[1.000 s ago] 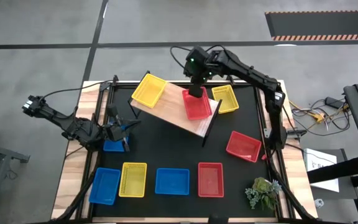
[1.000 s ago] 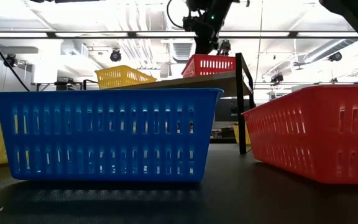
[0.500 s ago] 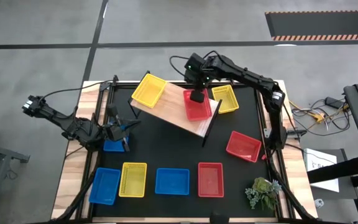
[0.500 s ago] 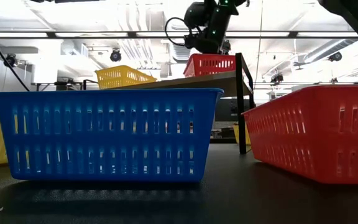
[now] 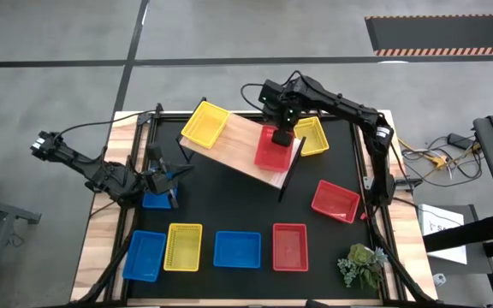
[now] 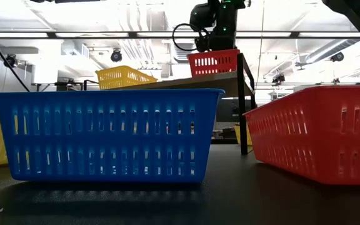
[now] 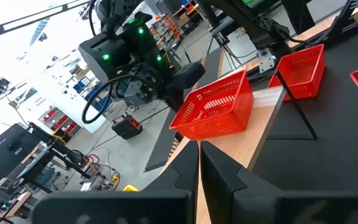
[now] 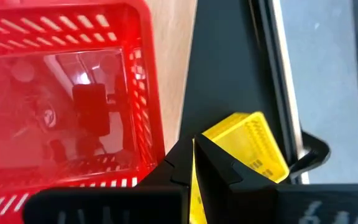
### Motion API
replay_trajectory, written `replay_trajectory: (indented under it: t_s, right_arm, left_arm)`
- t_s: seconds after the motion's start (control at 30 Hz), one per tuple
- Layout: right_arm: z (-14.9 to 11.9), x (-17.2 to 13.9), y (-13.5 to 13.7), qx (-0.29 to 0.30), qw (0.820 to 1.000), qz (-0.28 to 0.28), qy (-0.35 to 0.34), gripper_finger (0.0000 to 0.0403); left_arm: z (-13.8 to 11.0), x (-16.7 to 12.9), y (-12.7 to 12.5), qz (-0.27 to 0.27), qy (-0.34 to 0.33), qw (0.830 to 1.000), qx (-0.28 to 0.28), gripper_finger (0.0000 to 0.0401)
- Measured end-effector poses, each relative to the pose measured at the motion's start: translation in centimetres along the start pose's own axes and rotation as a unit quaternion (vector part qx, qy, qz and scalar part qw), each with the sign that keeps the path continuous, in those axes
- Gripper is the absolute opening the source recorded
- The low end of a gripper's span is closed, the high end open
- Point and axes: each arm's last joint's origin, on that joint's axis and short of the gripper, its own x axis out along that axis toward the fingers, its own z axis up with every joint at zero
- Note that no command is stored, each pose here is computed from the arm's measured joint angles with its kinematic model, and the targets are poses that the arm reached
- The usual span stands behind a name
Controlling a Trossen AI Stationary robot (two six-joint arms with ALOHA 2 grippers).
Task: Stack baskets on shelf by color
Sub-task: Put the top red bin on the shelf
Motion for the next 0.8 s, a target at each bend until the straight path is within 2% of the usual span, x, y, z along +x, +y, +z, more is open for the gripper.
replay_trajectory:
  t_s: [0.27,0.63,0.8]
  right_arm:
    - [-0.9,-0.3,1.1,0.021,0.998,0.014,0.05,0.0008]
    - [-0.7,-0.6,2.7,0.014,0.999,0.015,0.046,0.0008]
    - [-1.3,-1.9,2.4,0.02,0.999,-0.035,0.032,0.0008]
  left_arm:
    - [0.0,0.0,0.0,0.0,0.0,1.0,0.0,0.0]
    - [0.0,0.0,0.0,0.0,0.0,1.0,0.0,0.0]
    - [0.0,0.0,0.0,0.0,0.0,1.0,0.0,0.0]
